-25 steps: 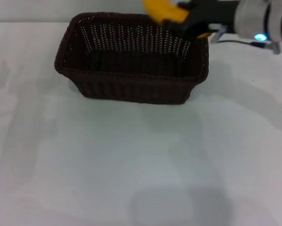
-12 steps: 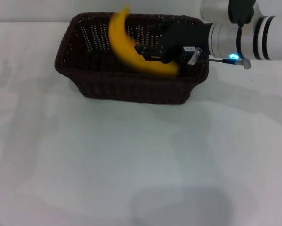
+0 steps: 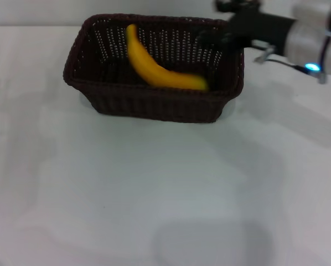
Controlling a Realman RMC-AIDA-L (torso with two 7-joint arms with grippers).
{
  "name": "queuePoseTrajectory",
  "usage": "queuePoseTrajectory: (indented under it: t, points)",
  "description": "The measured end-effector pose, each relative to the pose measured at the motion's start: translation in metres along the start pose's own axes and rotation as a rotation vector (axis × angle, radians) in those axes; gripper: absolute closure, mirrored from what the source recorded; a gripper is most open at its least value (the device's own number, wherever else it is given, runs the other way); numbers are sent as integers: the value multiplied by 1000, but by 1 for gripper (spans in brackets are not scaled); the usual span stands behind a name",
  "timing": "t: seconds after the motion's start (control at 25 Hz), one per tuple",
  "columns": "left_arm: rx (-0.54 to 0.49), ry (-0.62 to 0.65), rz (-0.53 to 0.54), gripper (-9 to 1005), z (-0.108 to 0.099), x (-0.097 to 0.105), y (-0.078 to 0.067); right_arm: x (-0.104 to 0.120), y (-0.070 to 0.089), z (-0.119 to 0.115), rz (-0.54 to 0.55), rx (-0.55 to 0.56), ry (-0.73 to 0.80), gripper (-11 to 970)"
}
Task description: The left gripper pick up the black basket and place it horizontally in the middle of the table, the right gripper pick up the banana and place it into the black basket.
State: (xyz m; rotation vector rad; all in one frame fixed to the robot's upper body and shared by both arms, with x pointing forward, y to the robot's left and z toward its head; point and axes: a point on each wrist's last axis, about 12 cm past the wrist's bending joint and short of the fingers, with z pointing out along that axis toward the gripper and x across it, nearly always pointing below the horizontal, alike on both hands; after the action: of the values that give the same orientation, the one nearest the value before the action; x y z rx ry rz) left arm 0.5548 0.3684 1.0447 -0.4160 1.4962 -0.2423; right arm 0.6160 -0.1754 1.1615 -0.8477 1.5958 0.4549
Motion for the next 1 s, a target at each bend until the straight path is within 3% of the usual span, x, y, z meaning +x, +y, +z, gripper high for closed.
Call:
queuePoseTrajectory:
  t: [0.2,0.44,0.56,0.76,1.0]
  points:
    - [-45,-1,25,159,0,0,5,23,-19,-32,38,157,-91,211]
    - [-65,-12,43,161,-2,5,2,52,-36,-76,136,232,-370,208]
    - [-89,-15,27,161,-4,10,1,72,-52,-108,156,362,-472,207]
    - [-105,13,-4,160,4,15,-8,105,-75,-144,91,662,-413,205]
    - [-78,11,21,158,10,16,-18,127,-88,-167,16,907,-298,202]
